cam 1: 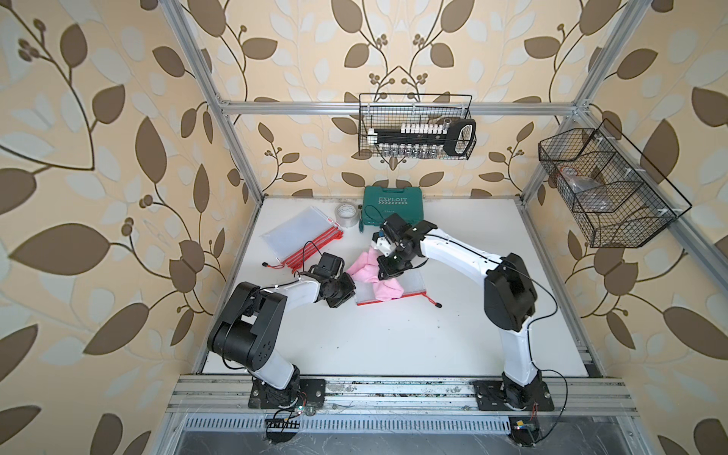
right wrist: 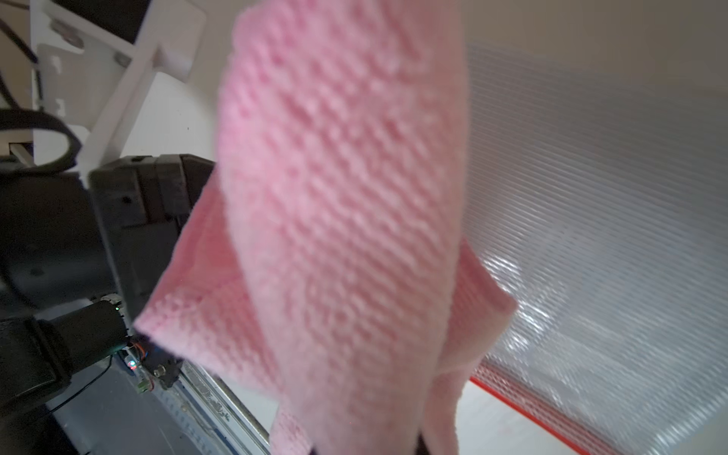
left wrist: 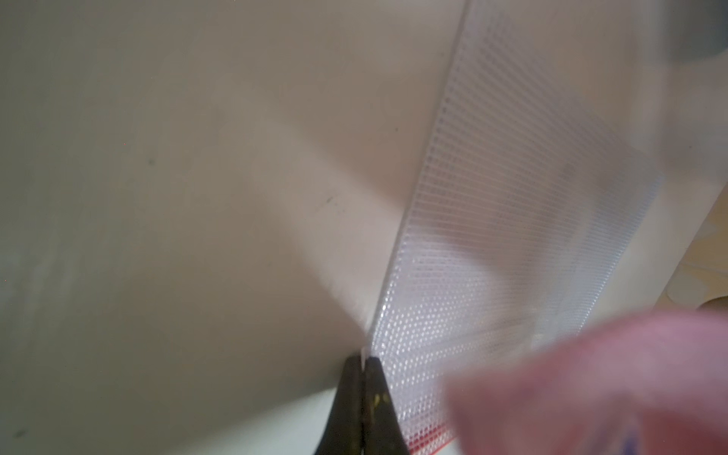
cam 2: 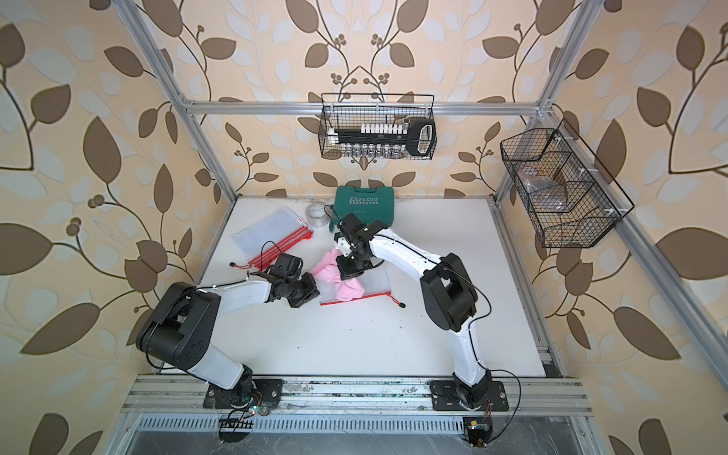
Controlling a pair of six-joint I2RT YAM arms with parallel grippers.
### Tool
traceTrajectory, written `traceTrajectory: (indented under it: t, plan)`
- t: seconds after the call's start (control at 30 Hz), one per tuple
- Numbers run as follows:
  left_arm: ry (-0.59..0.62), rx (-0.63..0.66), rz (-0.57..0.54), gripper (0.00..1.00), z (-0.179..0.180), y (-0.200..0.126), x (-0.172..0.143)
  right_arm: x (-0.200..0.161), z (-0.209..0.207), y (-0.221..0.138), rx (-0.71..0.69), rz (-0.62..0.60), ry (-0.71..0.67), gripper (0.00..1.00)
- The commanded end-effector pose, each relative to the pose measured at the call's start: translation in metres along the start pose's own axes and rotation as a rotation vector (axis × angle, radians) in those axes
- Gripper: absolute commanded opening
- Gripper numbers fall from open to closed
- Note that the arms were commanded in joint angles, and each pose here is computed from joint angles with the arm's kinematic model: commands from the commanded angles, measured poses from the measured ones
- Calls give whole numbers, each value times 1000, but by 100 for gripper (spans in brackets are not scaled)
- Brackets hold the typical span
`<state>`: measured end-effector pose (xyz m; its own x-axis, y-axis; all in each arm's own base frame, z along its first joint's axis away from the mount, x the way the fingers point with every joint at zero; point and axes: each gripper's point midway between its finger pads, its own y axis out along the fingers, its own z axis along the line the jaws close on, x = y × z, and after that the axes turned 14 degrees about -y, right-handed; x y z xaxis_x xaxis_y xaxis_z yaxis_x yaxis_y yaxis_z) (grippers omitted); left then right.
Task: Wipe the document bag
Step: Wipe the dirt from the document bag.
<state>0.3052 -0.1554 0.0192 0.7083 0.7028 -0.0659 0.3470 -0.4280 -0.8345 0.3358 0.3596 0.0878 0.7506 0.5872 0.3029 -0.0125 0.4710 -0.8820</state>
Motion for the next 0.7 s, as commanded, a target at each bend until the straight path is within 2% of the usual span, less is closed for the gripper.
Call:
traceTrajectory:
  t: [0.0,0.07,0.17,0.23,0.33,0.47,0.5,0.57,0.67]
  plan:
    - [-51,152,16,0,43,10,-9,14,37,10,205,-12,11,0]
    - [-59,158,11,0,46,10,-9,-10,32,32,171,82,37,0]
    - [-67,170,-12,0,47,9,-5,-54,-25,43,-100,229,76,0]
    - [-72,176,-34,0,48,5,-1,-79,-79,29,-235,264,173,0]
    - [-82,172,-52,0,49,1,5,-106,-145,-8,-399,239,306,0]
    - [-89,176,-53,0,52,0,8,-126,-199,-71,-679,243,316,0]
    - [-91,175,-49,0,53,0,8,-124,-199,-81,-701,230,302,0]
    - [-89,171,-44,0,51,0,8,-104,-178,-81,-636,177,236,0]
    - [-85,174,-43,0,50,0,8,-59,-112,-58,-446,135,94,0]
